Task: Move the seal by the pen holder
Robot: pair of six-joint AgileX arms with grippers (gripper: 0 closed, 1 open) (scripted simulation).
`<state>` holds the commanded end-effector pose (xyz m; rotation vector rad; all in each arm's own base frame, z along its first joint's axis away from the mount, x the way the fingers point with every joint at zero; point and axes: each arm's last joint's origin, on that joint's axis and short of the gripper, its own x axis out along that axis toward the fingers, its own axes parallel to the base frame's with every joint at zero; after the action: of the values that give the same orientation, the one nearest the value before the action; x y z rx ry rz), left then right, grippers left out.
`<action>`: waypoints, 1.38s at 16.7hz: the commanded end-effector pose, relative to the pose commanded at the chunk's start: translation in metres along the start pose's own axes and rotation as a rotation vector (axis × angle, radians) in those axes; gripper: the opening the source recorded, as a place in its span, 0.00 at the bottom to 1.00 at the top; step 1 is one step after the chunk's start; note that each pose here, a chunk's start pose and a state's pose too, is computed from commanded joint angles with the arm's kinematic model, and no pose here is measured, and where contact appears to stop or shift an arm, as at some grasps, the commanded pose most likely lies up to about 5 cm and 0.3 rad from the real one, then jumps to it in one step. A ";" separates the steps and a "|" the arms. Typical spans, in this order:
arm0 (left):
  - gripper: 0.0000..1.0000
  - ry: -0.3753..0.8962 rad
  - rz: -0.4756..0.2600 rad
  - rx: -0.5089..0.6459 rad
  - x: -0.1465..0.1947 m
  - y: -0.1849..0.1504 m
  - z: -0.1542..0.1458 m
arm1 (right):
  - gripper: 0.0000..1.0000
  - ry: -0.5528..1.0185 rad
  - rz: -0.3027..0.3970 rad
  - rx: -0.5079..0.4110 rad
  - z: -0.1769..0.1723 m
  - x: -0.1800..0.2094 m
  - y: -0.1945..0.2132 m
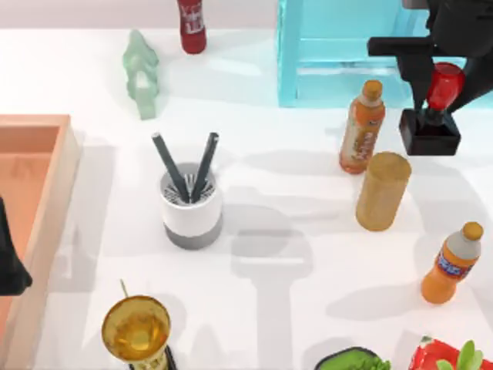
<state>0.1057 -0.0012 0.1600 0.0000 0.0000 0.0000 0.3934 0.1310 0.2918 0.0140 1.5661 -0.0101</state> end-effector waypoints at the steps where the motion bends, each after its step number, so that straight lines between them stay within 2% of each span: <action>1: 1.00 0.000 0.000 0.000 0.000 0.000 0.000 | 0.00 -0.001 0.000 0.000 0.000 0.000 0.001; 3: 1.00 0.000 0.000 0.000 0.000 0.000 0.000 | 0.00 -0.013 -0.006 -0.002 -0.003 0.000 0.016; 6: 1.00 0.000 0.000 0.000 0.000 0.000 0.000 | 0.00 -0.049 -0.019 -0.012 -0.018 0.000 0.063; 10: 1.00 0.000 0.000 0.000 0.000 0.000 0.000 | 0.00 -0.109 -0.024 -0.010 -0.054 0.001 0.136; 13: 1.00 0.000 0.000 0.000 0.000 0.000 0.000 | 0.00 -0.154 -0.009 -0.007 -0.081 0.000 0.174; 23: 1.00 0.000 0.000 0.000 0.000 0.000 0.000 | 0.00 -0.164 -0.004 -0.006 -0.087 0.009 0.181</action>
<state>0.1057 -0.0012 0.1600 0.0000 0.0000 0.0000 0.3094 0.3131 0.2825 0.0051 1.4021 -0.0097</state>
